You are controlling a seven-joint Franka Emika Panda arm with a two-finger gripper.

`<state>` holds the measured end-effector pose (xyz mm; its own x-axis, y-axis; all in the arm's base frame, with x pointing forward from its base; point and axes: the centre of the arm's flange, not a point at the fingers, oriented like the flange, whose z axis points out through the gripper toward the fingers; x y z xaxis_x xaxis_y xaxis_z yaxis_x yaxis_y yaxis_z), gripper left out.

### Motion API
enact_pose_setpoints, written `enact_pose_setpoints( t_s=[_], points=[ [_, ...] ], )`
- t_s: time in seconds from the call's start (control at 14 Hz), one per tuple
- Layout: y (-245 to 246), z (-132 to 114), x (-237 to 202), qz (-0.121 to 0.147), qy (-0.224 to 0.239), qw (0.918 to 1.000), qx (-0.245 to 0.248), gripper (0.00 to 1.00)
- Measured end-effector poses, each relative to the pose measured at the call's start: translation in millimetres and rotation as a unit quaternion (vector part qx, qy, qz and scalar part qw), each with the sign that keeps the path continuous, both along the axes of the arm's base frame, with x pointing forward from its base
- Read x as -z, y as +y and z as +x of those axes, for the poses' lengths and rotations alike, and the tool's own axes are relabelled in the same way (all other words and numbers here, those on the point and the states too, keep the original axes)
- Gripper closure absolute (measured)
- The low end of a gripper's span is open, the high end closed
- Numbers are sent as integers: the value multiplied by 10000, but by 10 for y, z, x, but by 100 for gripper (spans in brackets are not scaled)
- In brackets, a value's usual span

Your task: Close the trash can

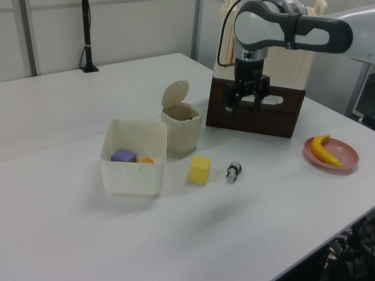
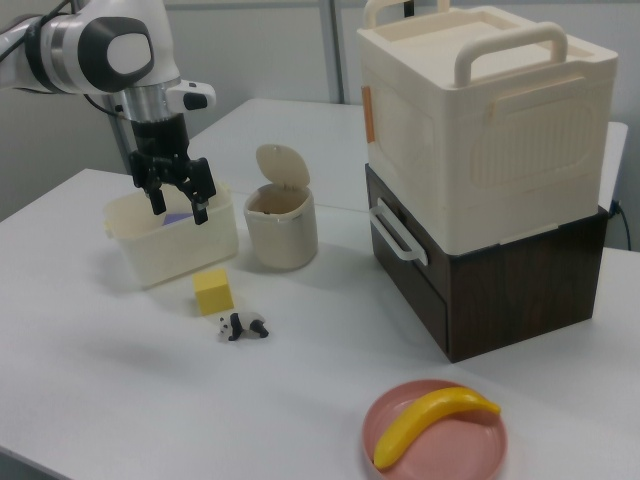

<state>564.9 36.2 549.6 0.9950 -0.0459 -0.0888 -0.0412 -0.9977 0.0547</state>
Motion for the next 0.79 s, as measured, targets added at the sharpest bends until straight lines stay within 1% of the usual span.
enact_pose_setpoints(
  t_s=[0.36, 0.64, 0.71, 0.79],
  points=[
    [-1, 8, 20, 16, 27, 9998, -179, 0],
    [0, 31, 49, 19, 46, 9998, -187, 0],
    [-1, 40, 64, 19, 54, 9998, -189, 2],
    [0, 55, 75, 23, 37, 9998, -212, 11]
  ],
)
